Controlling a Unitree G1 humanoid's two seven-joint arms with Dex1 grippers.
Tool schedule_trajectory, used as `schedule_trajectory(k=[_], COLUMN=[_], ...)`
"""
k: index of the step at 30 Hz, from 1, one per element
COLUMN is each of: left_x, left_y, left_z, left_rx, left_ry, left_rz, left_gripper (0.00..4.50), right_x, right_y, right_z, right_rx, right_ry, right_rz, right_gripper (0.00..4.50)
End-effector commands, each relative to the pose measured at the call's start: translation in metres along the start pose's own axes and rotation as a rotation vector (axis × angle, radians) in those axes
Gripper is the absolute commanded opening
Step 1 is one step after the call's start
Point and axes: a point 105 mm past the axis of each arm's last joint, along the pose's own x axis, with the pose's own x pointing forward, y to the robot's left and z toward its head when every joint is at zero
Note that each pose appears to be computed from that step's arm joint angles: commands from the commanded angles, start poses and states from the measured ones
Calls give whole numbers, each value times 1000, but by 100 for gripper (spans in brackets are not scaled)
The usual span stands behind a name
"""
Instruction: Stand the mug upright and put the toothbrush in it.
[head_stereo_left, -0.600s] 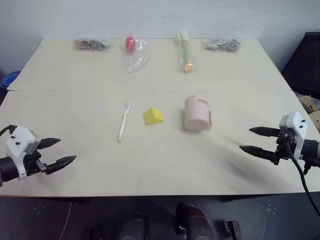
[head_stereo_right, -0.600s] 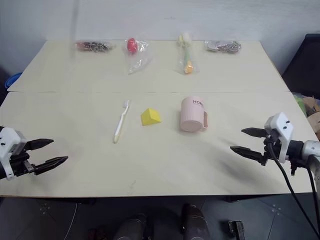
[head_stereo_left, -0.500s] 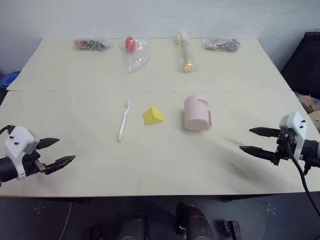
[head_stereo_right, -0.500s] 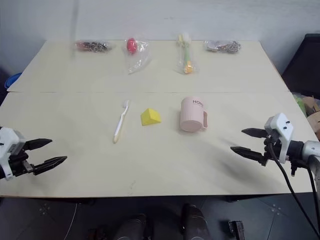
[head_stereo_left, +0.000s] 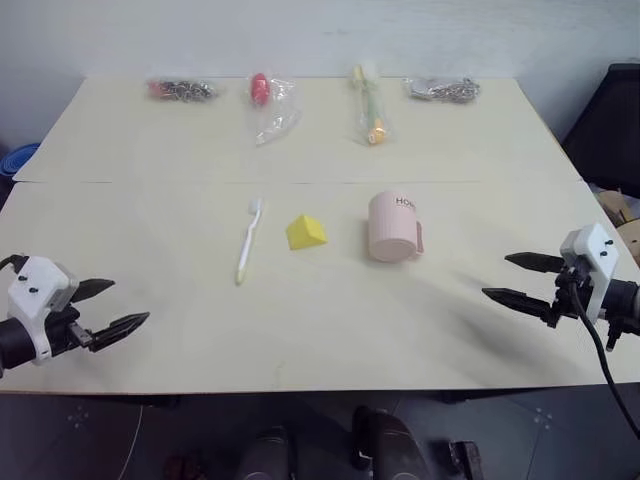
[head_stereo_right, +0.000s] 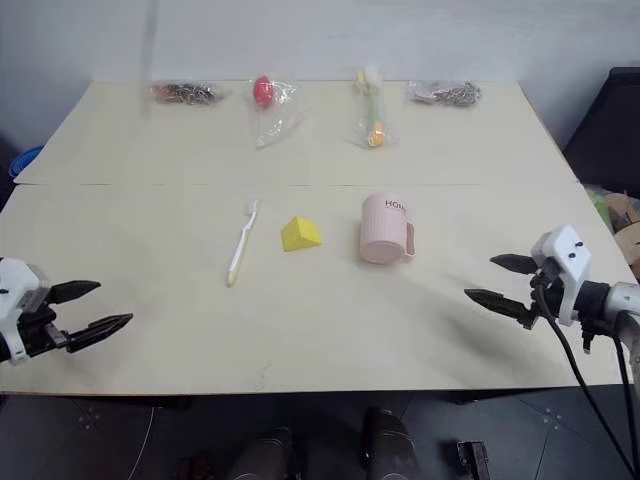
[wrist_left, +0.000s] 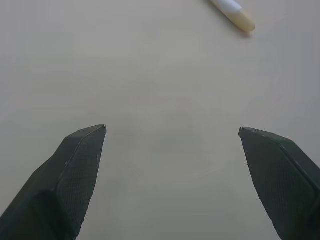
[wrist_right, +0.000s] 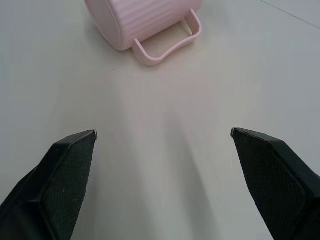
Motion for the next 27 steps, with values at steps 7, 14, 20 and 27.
schedule_trajectory(k=[7, 14, 20, 27], left_x=[8, 8, 20, 73], left_y=[1, -4, -3, -39], left_z=[18, 24, 33, 106], left_rx=[36, 23, 72, 134], left_ry=[-60, -82, -87, -270], left_rz=[22, -26, -42, -423], left_gripper=[450, 450, 450, 450], right_x=[-6, -6, -7, -2], right_y=[7, 11, 12, 68], right_z=[10, 9, 11, 54], right_rx=[35, 54, 51, 103], right_ry=[-56, -62, -76, -172], right_rz=[37, 51, 46, 309], right_gripper=[447, 447, 447, 447])
